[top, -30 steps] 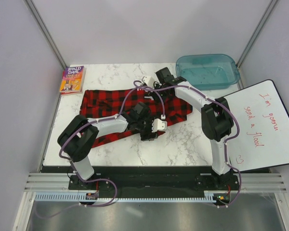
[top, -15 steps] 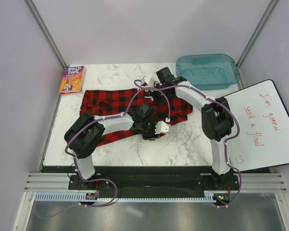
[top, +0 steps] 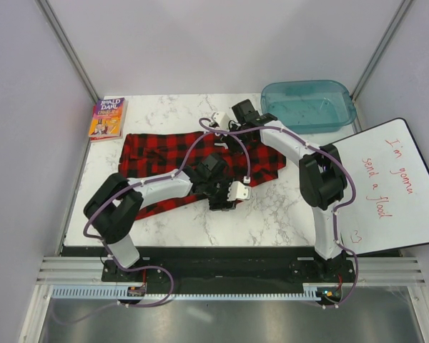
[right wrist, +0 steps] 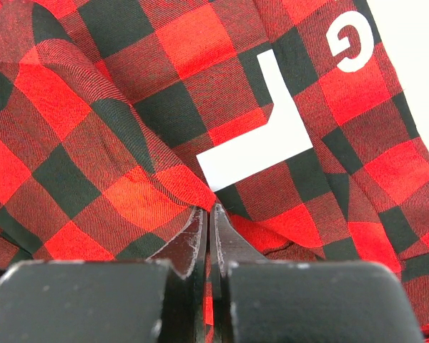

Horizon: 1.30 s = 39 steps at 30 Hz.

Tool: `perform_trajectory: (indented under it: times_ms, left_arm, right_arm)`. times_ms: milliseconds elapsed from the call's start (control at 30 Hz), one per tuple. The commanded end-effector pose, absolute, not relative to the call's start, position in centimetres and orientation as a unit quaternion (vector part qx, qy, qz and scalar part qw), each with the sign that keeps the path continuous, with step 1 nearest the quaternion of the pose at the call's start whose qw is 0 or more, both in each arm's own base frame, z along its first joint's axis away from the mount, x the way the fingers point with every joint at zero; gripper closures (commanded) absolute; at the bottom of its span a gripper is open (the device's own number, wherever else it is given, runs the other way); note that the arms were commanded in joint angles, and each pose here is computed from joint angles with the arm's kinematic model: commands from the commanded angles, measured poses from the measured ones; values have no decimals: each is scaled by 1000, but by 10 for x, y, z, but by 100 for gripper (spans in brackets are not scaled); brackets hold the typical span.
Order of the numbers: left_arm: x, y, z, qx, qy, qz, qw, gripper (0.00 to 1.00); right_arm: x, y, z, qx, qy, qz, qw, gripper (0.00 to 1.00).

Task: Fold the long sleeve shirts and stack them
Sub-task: Fold the shirt

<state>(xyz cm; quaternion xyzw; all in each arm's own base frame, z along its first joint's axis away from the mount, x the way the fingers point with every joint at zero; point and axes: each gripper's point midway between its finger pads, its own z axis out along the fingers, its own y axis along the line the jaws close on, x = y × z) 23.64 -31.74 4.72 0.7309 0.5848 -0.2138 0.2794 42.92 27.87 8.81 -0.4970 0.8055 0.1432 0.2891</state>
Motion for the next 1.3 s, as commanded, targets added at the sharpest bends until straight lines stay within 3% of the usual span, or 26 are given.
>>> perform_trajectory:
  times_ms: [0, 333, 567, 633, 667, 767, 867, 967, 1167, 1267]
  left_arm:
    - [237, -319, 40, 751, 568, -209, 265, 32]
    - [233, -314, 17, 761, 575, -211, 212, 41]
    - [211, -326, 63, 751, 559, -279, 215, 98]
    - [202, -333, 91, 745, 545, -303, 236, 98]
    - [197, -334, 101, 741, 543, -313, 240, 98]
    - [169, -337, 158, 734, 510, -360, 267, 98]
    - [129, -336, 219, 731, 466, -413, 279, 98]
    - [90, -335, 276, 735, 415, -445, 300, 98]
    - [62, -328, 363, 715, 362, -484, 352, 98]
    - [50, -325, 404, 697, 345, -508, 371, 98]
  right_arm:
    - [434, 283, 94, -495, 800, 152, 304, 97]
    - [428, 282, 94, -497, 798, 155, 301, 95]
    - [407, 281, 94, -504, 794, 181, 289, 90]
    - [402, 281, 99, -503, 792, 187, 292, 83]
    - [398, 279, 102, -503, 791, 190, 292, 69]
    - [389, 278, 123, -498, 787, 198, 307, 43]
    - [380, 276, 162, -492, 772, 211, 341, 26]
    - [372, 267, 208, -481, 758, 212, 386, 17]
    - [341, 232, 298, -450, 725, 200, 481, 2]
    - [313, 214, 330, -446, 707, 189, 515, 2]
